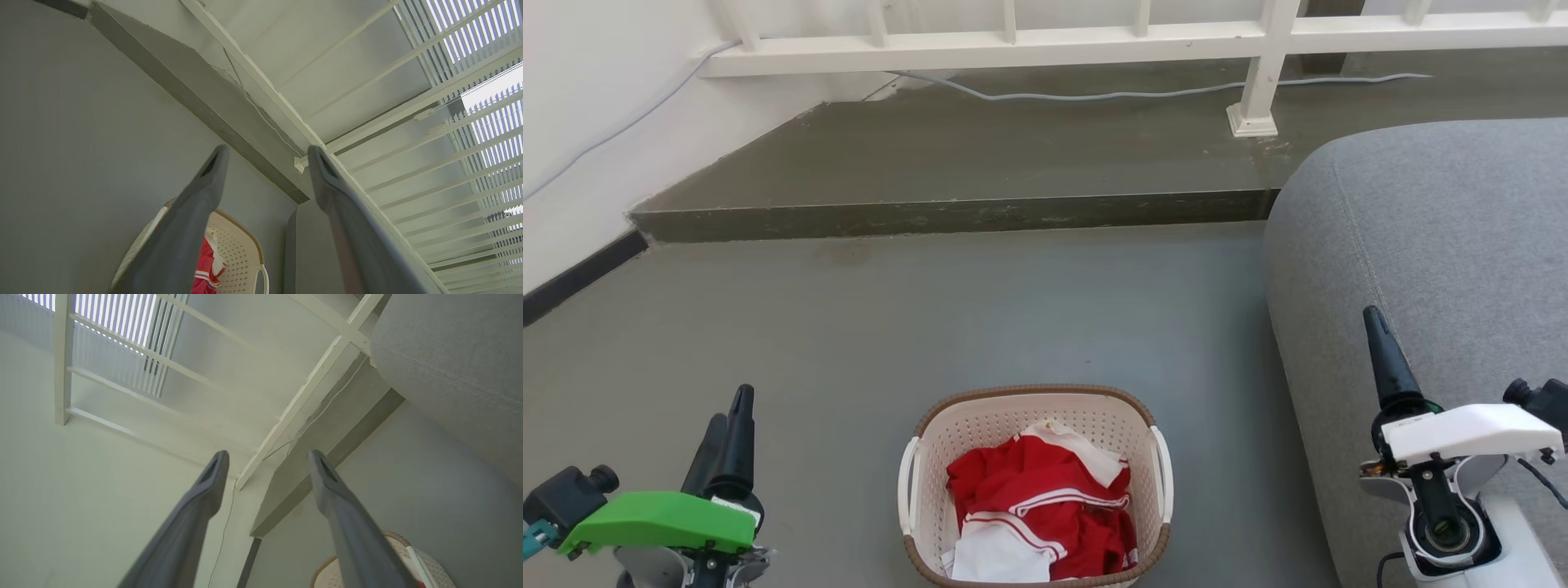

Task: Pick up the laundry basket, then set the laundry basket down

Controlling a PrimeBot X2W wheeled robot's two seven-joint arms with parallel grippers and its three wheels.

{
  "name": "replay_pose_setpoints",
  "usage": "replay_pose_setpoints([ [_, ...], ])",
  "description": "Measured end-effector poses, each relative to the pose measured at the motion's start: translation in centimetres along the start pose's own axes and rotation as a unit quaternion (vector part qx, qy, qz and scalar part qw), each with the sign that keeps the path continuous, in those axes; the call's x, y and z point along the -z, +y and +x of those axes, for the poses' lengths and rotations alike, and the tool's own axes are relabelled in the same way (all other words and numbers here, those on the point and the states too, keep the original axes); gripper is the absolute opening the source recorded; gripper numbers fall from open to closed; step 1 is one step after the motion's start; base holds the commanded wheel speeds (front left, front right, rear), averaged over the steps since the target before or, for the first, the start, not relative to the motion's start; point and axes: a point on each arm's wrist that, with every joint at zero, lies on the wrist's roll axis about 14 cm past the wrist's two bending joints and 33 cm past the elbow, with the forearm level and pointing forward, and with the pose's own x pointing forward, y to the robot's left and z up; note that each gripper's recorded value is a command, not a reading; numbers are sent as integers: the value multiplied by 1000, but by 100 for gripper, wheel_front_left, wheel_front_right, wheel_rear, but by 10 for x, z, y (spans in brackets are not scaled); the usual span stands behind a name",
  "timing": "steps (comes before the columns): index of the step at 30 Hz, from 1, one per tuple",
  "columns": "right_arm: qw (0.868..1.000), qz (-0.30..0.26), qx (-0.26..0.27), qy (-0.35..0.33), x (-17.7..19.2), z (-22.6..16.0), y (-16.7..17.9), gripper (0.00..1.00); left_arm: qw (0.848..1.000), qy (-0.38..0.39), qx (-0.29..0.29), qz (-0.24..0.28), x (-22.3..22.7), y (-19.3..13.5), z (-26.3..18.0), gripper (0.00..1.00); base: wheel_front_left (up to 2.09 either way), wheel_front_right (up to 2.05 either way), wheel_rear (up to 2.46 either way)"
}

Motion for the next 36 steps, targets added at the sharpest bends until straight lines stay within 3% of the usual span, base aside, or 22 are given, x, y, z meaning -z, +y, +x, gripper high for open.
replay_pose_setpoints([
  [17, 989, -149, -14, -1, 8, 2, 14, 100, 991, -19, 28, 132, -6, -14, 2, 100, 0, 0, 0],
  [36, 959, -277, -43, -26, 10, 3, 33, 100, 966, -40, 63, 248, -7, -32, 3, 100, 0, 0, 0],
])
